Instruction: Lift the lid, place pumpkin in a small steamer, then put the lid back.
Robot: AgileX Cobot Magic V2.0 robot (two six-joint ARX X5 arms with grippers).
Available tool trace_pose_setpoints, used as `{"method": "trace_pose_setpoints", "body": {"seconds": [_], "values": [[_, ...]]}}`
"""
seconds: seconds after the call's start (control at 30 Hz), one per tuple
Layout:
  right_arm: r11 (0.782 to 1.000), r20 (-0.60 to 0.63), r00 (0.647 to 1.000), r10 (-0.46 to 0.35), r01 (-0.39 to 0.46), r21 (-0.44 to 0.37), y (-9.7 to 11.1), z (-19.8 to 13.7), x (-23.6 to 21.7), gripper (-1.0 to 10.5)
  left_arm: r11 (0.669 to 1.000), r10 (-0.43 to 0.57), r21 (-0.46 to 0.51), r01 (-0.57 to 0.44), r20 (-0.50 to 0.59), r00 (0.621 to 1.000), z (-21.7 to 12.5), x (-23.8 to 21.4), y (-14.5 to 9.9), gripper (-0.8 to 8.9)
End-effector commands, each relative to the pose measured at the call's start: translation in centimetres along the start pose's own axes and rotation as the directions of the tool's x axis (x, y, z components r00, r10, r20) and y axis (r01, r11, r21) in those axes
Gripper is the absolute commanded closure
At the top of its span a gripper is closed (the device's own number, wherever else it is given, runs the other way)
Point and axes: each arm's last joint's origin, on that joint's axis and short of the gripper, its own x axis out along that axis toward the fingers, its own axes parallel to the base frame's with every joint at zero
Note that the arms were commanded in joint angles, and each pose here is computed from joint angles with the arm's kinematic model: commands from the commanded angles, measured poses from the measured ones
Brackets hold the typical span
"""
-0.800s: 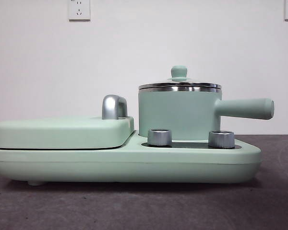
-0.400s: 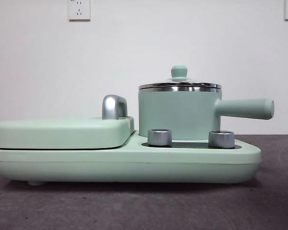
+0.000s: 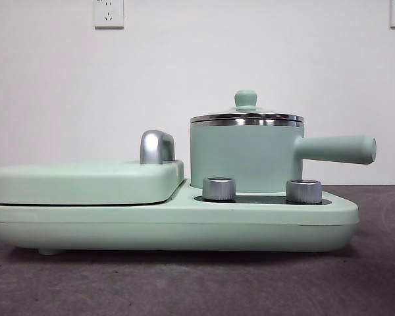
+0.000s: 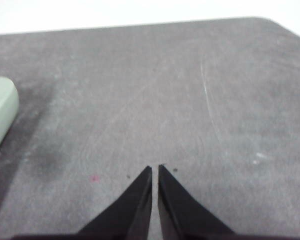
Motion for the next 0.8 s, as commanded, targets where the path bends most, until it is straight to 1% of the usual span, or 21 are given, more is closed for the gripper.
{"method": "trace_pose_setpoints", "body": {"seconds": [0.03, 0.2, 0.37, 0.47, 0.8], "values": [[1.000, 0.012, 1.000, 0.005, -0.004, -0.009, 0.00, -0.09, 0.02, 9.3, 1.000, 0.003, 0.016, -0.003, -0.025, 1.000, -0.69, 0.18, 0.06, 7.93], [0.998, 0.007, 0.998, 0.070, -0.070, -0.009, 0.19, -0.13, 0.03, 9.3, 1.000, 0.003, 0.016, -0.003, -0.025, 1.000, -0.69, 0.18, 0.06, 7.93], [0.997, 0.016, 0.997, 0.072, -0.071, -0.010, 0.19, -0.12, 0.07, 9.3, 1.000, 0.003, 0.016, -0.003, -0.025, 1.000, -0.69, 0.18, 0.06, 7.93], [0.997, 0.056, 0.996, 0.075, -0.075, -0.011, 0.18, -0.22, 0.32, 9.3, 1.000, 0.003, 0.016, -0.003, -0.025, 1.000, -0.69, 0.18, 0.06, 7.93], [0.997, 0.071, 0.995, 0.077, -0.076, -0.012, 0.19, -0.16, 0.35, 9.3, 1.000, 0.003, 0.016, -0.003, -0.024, 1.000, -0.68, 0.18, 0.06, 7.93]]}}
